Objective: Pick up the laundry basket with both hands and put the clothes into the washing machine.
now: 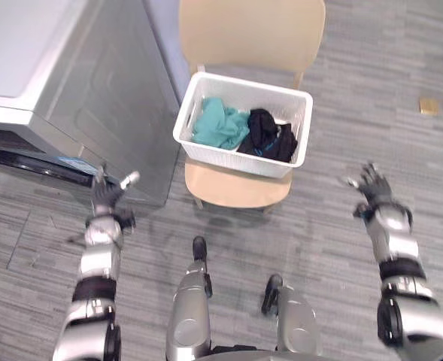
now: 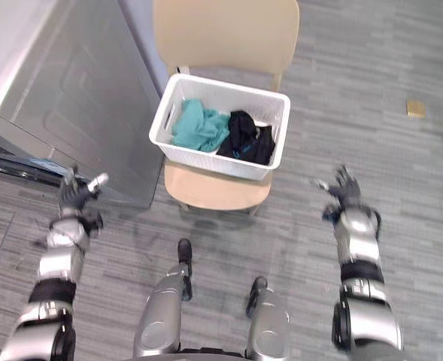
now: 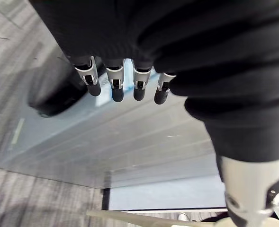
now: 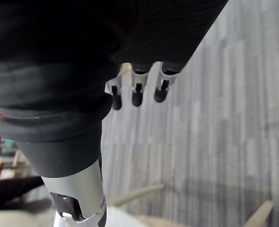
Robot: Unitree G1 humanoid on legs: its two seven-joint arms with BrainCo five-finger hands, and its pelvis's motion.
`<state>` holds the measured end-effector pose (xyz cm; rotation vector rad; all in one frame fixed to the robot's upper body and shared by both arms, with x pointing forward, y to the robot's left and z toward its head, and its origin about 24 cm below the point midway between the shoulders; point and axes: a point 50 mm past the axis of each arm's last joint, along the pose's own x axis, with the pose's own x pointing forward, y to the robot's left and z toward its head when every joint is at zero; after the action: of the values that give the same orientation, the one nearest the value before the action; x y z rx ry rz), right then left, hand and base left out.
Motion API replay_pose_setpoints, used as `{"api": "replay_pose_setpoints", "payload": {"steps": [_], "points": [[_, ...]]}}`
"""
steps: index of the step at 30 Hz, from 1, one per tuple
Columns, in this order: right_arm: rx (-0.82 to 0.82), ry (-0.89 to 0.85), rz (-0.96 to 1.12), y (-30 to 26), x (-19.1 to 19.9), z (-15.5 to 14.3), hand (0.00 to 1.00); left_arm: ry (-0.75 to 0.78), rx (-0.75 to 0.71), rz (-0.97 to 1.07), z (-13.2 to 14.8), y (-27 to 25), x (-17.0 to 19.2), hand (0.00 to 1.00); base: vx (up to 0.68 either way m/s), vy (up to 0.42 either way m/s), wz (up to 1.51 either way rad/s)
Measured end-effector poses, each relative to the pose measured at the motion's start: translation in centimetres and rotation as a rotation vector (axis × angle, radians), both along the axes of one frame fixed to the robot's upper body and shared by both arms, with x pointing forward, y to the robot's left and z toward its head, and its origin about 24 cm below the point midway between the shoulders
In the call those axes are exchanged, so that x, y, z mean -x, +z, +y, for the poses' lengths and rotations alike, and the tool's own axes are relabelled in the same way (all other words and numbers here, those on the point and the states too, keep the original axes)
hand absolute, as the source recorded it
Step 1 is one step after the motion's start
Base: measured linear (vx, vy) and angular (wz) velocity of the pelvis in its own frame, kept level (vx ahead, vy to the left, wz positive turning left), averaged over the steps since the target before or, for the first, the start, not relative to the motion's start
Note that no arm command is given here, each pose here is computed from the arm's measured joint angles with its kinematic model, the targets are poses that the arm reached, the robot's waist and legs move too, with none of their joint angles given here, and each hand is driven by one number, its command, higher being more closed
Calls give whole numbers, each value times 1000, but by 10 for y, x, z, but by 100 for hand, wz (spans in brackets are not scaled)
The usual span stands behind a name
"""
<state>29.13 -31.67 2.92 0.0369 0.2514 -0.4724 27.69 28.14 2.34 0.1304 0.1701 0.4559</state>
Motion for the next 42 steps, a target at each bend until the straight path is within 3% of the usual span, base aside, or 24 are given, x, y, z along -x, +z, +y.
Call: {"api": "replay_pose_setpoints", "payload": {"steps": [2,6,13,20,28,33,37,42], "points": [[-64,-122,130,-47,52,-16,0,19,59,131,-2,-41,39,0,128,-39,14],[-155,-220,321,-102,123,-9,0,79,157,296,-9,-87,91,0,108,-33,6],[-427,-261,620,-174,197,57,0,177,397,671,-52,-166,169,0,49,-6,-14],[-626,-338,795,-201,252,102,0,309,498,892,-57,-189,227,0,63,4,-13],[-606,-252,839,-203,252,107,0,290,521,888,-59,-190,226,0,-63,-42,57],[-455,-114,769,-190,201,84,0,313,552,849,-63,-189,227,0,-195,-117,92],[-402,-105,680,-178,172,75,0,385,607,831,-70,-190,229,0,-129,-90,92],[-426,-162,629,-176,169,70,0,489,671,852,-72,-194,250,0,-102,10,64]]}}
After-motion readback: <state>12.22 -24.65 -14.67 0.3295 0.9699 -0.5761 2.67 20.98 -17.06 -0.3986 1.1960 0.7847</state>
